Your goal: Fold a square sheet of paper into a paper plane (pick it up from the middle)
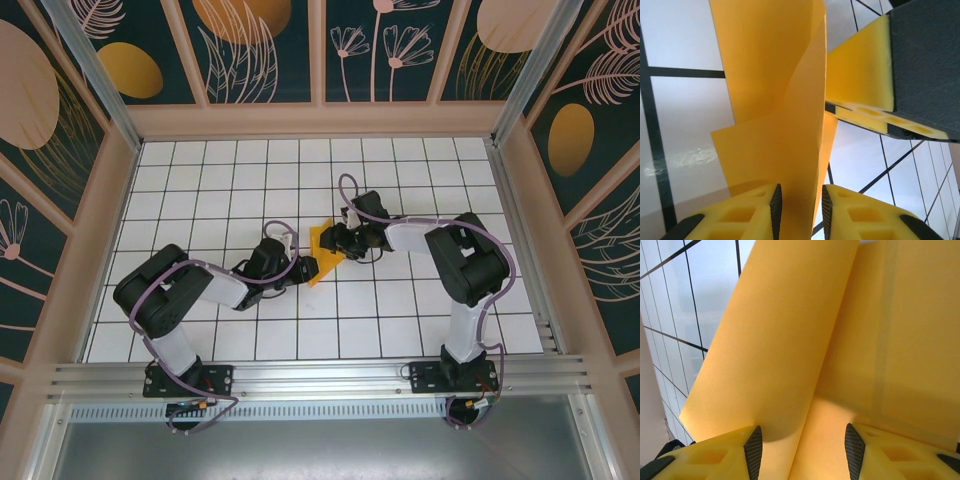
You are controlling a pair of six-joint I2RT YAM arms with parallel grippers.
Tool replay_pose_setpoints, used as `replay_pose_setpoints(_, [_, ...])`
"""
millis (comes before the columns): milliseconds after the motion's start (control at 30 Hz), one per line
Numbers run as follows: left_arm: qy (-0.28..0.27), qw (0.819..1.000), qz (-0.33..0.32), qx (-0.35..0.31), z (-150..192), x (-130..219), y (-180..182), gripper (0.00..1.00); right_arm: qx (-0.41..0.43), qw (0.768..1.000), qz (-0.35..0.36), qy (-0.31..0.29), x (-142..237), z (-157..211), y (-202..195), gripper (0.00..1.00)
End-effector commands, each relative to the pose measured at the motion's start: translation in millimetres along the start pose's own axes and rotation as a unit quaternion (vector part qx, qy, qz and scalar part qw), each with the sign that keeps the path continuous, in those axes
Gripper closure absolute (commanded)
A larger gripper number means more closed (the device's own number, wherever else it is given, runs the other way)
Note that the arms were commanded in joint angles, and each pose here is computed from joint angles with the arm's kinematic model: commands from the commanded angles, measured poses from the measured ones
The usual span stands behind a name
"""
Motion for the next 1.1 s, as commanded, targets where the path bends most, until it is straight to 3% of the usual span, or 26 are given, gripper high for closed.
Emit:
replay_pose_setpoints(0, [0.01,1.0,0.0,0.001,1,0,0,0.73,-0.028,0.998,0.06,0.021,-13,20,-40,0.51])
replay_pose_setpoints(600, [-0.007,0.998,0.036,-0.049,-7,-9,-13,0.95,0.023,0.999,-0.033,-0.023,17,11,-1,0.53])
replay_pose_setpoints(1067, [-0.015,0.996,0.063,-0.06,-3,-6,-13,0.97,0.055,0.996,-0.069,-0.031,22,7,22,0.54])
Point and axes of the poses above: each hand's point on the last joint's axis, 136 mm out from that joint toward the fingers, its own x axis back along the fingers, its own y axis along the line the jaws close on, z = x × y, the point moved 1 cm from there along x, back along the fingers, and after that the axes turned 9 degrees about x, right-handed, at the moved point
